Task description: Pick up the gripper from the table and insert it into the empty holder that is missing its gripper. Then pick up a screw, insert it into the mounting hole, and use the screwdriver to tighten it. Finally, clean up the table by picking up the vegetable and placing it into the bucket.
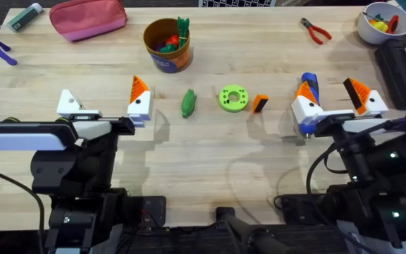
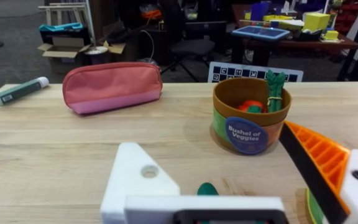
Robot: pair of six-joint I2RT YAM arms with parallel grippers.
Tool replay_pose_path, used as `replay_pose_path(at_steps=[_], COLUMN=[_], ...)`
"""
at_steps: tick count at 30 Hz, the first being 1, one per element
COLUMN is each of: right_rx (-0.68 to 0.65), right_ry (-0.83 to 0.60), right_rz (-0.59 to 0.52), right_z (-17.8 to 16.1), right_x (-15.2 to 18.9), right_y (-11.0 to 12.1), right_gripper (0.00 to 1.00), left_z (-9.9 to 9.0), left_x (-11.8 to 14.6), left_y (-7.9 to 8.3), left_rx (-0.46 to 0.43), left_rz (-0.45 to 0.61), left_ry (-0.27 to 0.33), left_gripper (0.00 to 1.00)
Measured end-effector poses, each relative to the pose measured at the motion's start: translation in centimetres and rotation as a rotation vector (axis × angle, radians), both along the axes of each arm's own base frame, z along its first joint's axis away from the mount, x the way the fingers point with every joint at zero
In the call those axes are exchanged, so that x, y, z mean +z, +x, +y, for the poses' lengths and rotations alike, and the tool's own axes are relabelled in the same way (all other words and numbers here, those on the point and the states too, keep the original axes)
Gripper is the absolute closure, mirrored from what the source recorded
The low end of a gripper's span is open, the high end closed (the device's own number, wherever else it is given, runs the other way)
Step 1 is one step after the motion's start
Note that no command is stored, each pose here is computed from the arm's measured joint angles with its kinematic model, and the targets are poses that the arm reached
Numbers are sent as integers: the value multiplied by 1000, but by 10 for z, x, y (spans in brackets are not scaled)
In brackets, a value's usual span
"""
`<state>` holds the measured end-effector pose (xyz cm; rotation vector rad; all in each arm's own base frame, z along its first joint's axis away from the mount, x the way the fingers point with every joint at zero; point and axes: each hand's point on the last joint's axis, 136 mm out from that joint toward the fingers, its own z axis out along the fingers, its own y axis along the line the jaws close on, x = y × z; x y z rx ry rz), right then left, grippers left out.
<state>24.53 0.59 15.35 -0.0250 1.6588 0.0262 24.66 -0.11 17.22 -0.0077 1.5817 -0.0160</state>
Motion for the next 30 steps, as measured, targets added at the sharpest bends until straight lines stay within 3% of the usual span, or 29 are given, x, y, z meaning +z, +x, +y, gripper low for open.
replay_pose_path(at_steps=[10,17,22,25,30], right_rx=[0,0,1,1,2], right_ry=[0,1,9,16,23], right_rz=[-9,-132,-183,-186,-60], right_z=[0,0,0,0,0], right_x=[2,35,72,101,122], right_y=[0,0,-8,-17,-20], right_gripper=[10,10,9,10,10], left_z=[0,0,3,5,5], left_x=[3,20,59,80,89], left_y=[0,-2,-9,-9,8], left_rx=[0,0,15,27,30], left_rz=[-11,-52,-60,-16,176], left_ry=[0,0,0,0,3], left_gripper=[15,15,15,15,15])
